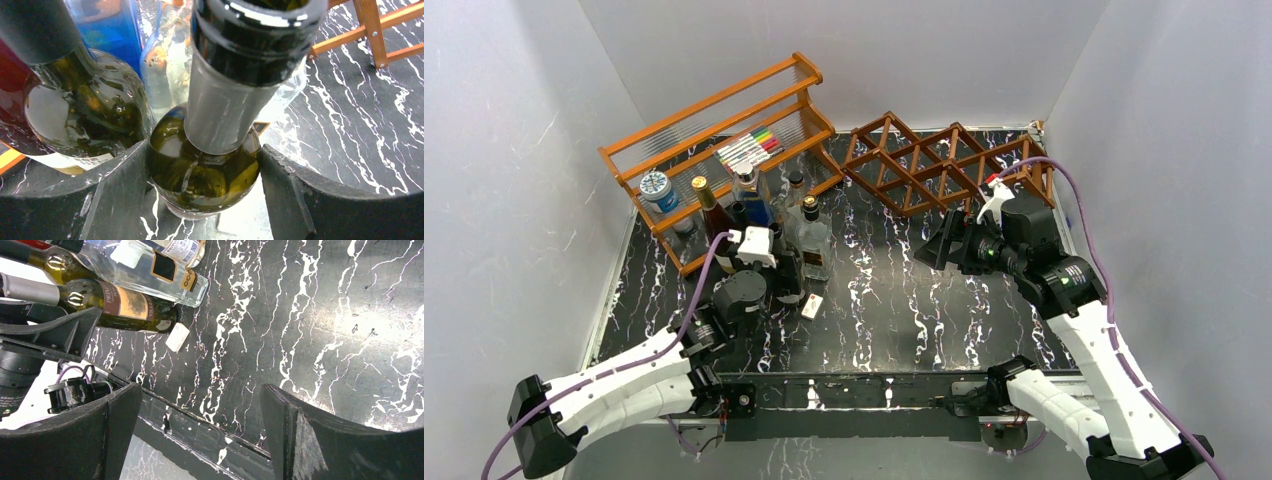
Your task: Take the wine bottle off the wine rack
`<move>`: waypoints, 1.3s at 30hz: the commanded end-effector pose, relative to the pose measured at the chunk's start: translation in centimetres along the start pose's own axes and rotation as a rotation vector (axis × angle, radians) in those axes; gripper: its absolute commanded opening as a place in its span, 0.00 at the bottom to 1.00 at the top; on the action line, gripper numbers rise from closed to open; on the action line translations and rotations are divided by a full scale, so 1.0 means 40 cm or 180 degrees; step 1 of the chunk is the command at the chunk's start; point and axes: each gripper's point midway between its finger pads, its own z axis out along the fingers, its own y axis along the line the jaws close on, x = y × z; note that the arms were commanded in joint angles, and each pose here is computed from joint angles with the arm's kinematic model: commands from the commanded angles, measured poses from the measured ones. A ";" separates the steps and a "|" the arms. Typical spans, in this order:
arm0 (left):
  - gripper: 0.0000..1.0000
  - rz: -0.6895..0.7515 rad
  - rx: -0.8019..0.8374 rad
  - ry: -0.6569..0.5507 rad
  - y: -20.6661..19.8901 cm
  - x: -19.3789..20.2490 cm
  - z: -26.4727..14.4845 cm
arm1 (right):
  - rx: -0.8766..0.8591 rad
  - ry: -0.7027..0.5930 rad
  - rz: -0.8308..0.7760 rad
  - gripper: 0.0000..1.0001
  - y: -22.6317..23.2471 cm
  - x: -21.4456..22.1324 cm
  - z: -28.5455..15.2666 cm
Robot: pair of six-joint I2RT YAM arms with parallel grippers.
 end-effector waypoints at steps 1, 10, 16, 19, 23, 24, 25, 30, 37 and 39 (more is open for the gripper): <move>0.66 0.0019 0.0177 0.0081 -0.018 -0.032 -0.024 | -0.0037 -0.0172 -0.0078 0.98 0.011 -0.033 -0.004; 0.98 -0.0093 0.0341 0.0084 -0.033 -0.140 -0.077 | 0.0174 -0.0246 -0.0288 0.98 -0.008 -0.067 -0.011; 0.98 -0.0046 0.0487 0.0072 -0.040 -0.242 -0.126 | 0.0416 -0.0462 -0.0542 0.98 -0.020 -0.121 -0.053; 0.98 0.0001 0.0641 -0.0141 -0.056 -0.369 -0.162 | 0.0725 -0.0778 -0.0715 0.98 -0.036 -0.185 -0.112; 0.98 -0.0074 0.0666 -0.0476 -0.076 -0.593 -0.204 | 0.0968 -0.1403 -0.1011 0.98 -0.010 -0.302 -0.238; 0.98 -0.0057 0.0742 -0.0559 -0.093 -0.644 -0.211 | 0.0975 -0.1543 -0.1033 0.98 0.002 -0.324 -0.264; 0.98 -0.0004 0.0811 -0.0629 -0.110 -0.686 -0.215 | 0.0940 -0.1705 -0.1066 0.98 0.022 -0.348 -0.296; 0.98 0.0218 0.0835 -0.0964 -0.141 -0.818 -0.214 | 0.0806 -0.2331 -0.1134 0.98 0.103 -0.445 -0.428; 0.98 0.0356 0.0854 -0.1193 -0.148 -0.849 -0.214 | 0.0715 -0.2398 -0.1161 0.98 0.143 -0.492 -0.437; 0.98 0.0394 0.0782 -0.1231 -0.140 -0.834 -0.204 | 0.0810 -0.2377 -0.1130 0.98 0.124 -0.491 -0.421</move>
